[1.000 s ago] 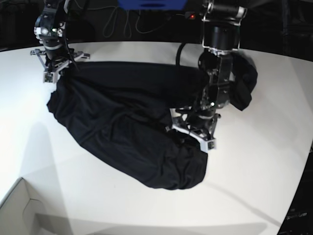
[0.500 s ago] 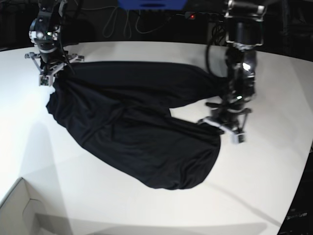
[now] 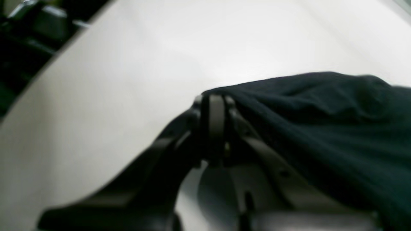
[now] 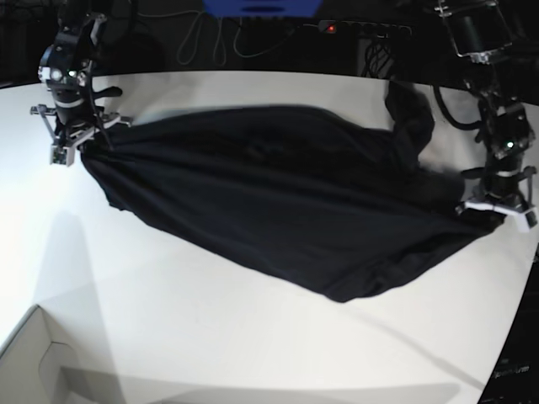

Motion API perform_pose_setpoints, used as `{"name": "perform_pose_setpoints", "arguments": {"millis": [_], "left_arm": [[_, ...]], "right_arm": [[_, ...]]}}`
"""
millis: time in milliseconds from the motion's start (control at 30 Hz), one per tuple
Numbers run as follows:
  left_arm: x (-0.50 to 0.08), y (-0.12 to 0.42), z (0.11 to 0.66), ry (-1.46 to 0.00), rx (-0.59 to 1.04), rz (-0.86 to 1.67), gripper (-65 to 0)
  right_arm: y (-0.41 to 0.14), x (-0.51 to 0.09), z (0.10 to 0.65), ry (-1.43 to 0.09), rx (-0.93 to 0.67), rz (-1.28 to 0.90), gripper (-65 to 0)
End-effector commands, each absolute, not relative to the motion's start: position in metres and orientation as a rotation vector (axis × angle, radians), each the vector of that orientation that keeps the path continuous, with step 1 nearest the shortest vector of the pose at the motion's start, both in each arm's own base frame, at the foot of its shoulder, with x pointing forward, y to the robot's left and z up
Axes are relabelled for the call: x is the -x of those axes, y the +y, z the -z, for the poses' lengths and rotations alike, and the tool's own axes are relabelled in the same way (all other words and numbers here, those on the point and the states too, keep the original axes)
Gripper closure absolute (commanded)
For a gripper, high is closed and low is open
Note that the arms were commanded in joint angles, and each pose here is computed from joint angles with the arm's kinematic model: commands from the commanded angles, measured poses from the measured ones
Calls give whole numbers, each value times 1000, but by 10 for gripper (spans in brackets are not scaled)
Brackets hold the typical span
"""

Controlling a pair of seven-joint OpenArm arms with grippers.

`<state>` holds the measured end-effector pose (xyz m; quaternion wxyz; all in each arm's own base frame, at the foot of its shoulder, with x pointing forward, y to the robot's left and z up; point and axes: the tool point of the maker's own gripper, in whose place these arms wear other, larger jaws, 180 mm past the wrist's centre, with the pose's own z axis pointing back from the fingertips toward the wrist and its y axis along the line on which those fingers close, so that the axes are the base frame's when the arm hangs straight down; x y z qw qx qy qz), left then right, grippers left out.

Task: Layout the t-shirt on the table in an organized manner, then fold the t-shirt properly
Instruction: 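Pull the shirt taut between both grippers, spreading it across the table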

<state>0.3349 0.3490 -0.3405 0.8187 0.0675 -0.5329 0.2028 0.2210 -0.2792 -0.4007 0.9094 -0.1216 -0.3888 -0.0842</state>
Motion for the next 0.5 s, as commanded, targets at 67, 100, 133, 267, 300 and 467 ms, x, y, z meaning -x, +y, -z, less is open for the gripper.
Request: {"name": "perform_pose_setpoints", "arguments": {"millis": [67,100,133,267,300,467], "left_arm": [[-324,387,317,-1201,-233,-490,0],[-321,392,316,-1202,-243,-504,0],[-316,397,317,-1199,-252,-518,0],[-301,398,330,-1160,-260,-524,0],[-298,397,334,-1151,-260,-522,0],[-286,382,354,-1105,-233,-542,-2]], "right_arm": [[-290,-224,389,-835,292,169,0],[-290,-224,389,-835,290,168,0],[-289,-224,389,-836,289,168,0],[-281,-222,393,-826,273,163,0],[-275,-223,395,-825,259,158,0],[-248,-220,401,-812,209,99,0]]}}
